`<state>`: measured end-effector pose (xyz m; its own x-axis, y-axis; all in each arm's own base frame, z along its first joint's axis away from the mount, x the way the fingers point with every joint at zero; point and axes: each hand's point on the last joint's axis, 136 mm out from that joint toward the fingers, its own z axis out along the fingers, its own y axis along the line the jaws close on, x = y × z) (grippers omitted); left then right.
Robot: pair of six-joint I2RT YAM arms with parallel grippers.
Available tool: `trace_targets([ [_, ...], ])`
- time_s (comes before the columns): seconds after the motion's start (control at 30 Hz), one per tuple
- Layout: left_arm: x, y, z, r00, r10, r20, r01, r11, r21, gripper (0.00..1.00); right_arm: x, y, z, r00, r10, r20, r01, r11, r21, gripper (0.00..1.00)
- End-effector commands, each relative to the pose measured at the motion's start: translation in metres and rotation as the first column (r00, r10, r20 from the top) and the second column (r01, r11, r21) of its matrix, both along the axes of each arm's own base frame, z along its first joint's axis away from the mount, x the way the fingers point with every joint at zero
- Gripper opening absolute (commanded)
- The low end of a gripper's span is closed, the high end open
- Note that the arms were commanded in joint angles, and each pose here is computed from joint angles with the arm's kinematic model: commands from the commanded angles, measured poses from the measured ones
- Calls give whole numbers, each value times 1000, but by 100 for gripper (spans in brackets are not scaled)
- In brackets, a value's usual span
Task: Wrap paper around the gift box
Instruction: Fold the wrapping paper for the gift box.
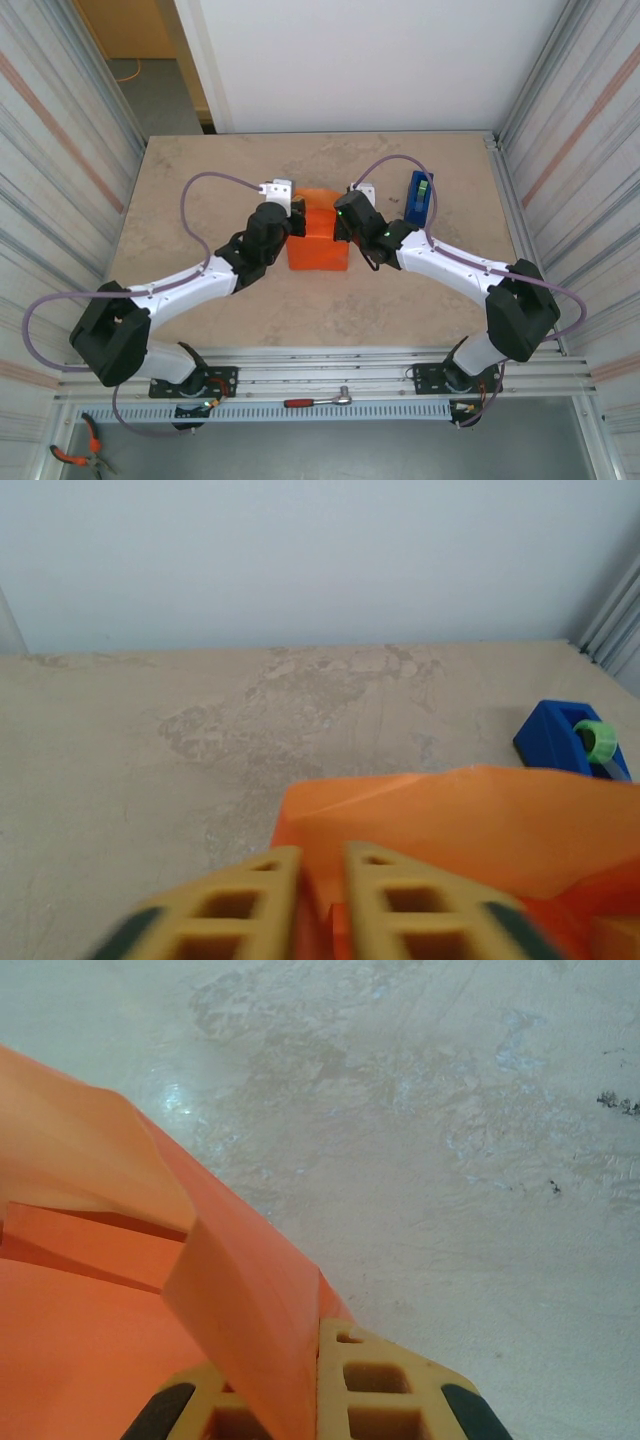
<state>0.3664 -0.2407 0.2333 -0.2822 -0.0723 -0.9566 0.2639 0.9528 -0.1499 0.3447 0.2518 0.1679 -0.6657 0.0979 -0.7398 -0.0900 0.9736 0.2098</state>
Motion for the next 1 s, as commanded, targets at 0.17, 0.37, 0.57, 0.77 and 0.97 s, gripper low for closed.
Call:
trace_targets([
  [0.17, 10, -3, 17, 1000, -28, 14, 28, 1000, 2, 0, -17, -3, -28, 993, 26, -115, -28, 999, -24, 0],
  [0.37, 3, 14, 39, 997, 8, 73, -4, 999, -50, 46, -15, -3, -26, 993, 26, -114, -28, 999, -19, 0],
  [0.57, -19, 32, 32, 998, 7, 64, 0, 995, -100, 68, -14, -4, -25, 993, 26, -114, -28, 1000, -13, 0],
  [0.77, -27, 31, 4, 1000, -13, 14, 15, 994, -109, 72, -12, -3, -26, 993, 29, -118, -30, 1000, -8, 0],
  [0.97, -12, 18, -3, 1000, -10, 8, 10, 996, -89, 75, -12, -1, -29, 992, 31, -126, -32, 999, -7, 0],
])
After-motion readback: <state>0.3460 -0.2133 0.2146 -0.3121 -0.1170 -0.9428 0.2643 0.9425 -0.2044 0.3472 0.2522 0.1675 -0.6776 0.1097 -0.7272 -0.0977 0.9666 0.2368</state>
